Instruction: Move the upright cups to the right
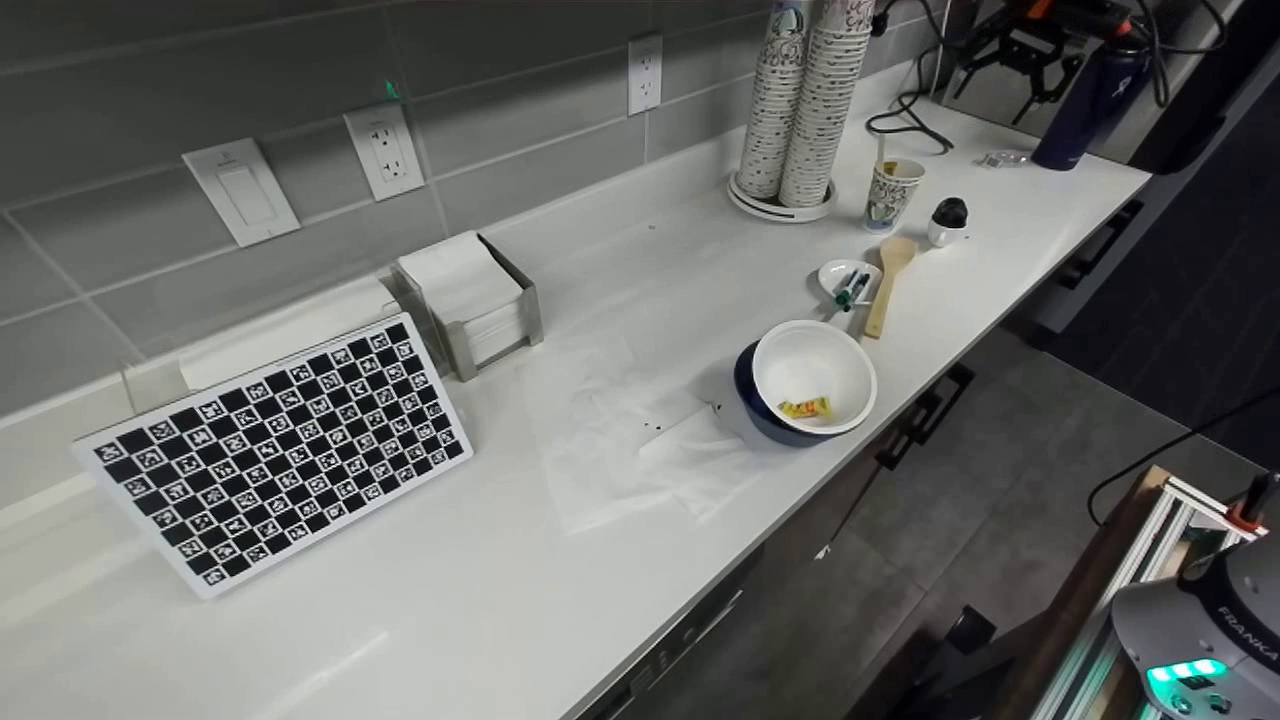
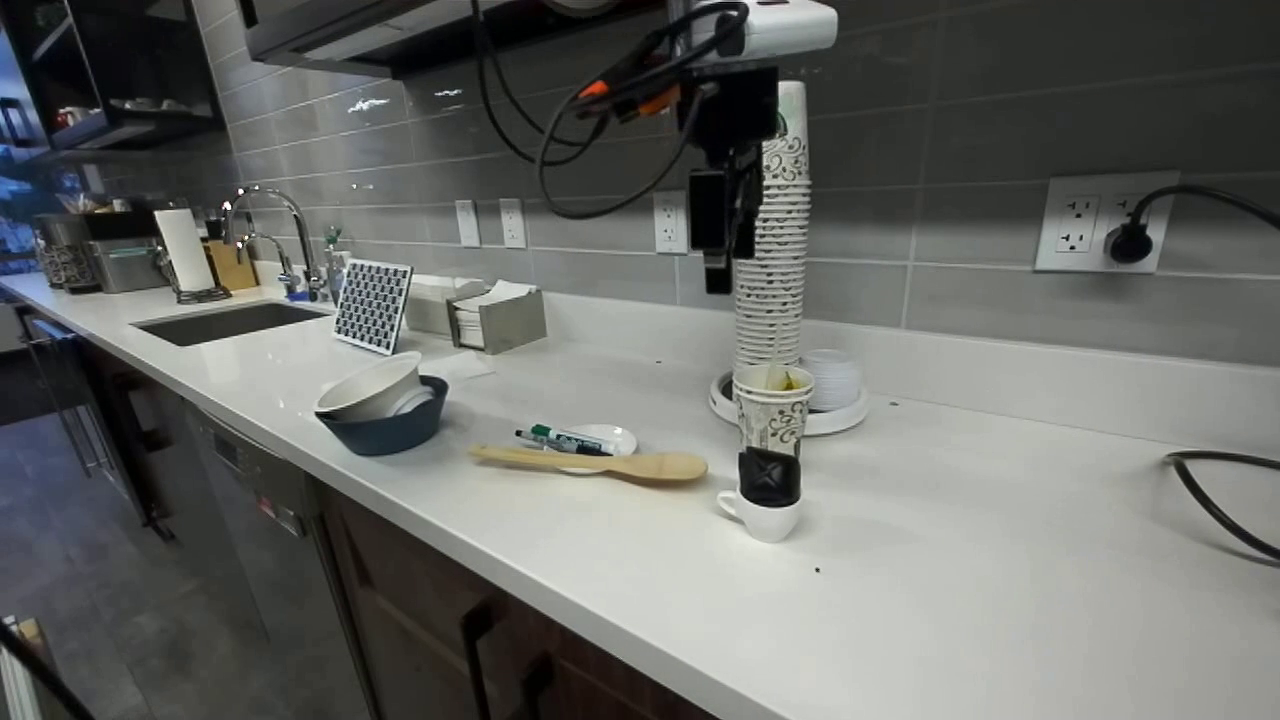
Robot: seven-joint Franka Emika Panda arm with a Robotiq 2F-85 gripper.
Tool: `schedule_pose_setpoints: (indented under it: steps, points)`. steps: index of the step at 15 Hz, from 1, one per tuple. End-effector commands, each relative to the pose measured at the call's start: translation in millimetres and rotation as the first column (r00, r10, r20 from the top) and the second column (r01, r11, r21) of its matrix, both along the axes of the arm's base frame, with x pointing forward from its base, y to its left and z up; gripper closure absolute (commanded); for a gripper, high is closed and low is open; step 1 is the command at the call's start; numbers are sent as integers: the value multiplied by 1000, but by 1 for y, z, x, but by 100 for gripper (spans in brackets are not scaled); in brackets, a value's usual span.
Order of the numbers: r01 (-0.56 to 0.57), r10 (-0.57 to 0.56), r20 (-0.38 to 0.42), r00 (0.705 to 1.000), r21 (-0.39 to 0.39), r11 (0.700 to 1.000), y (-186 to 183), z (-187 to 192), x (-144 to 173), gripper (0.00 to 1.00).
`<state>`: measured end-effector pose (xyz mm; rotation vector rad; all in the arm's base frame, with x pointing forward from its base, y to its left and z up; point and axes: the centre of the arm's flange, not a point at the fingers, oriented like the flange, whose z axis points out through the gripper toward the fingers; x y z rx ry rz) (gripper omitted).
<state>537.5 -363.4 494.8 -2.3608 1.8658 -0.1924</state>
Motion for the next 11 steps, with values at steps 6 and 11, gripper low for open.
schedule_pose_setpoints:
  steps: [6,11]
  points:
    - [-285,331,141,933,-271,919,67,20,-116,0]
    - [-274,327,164,931,-281,920,44,39,-93,0]
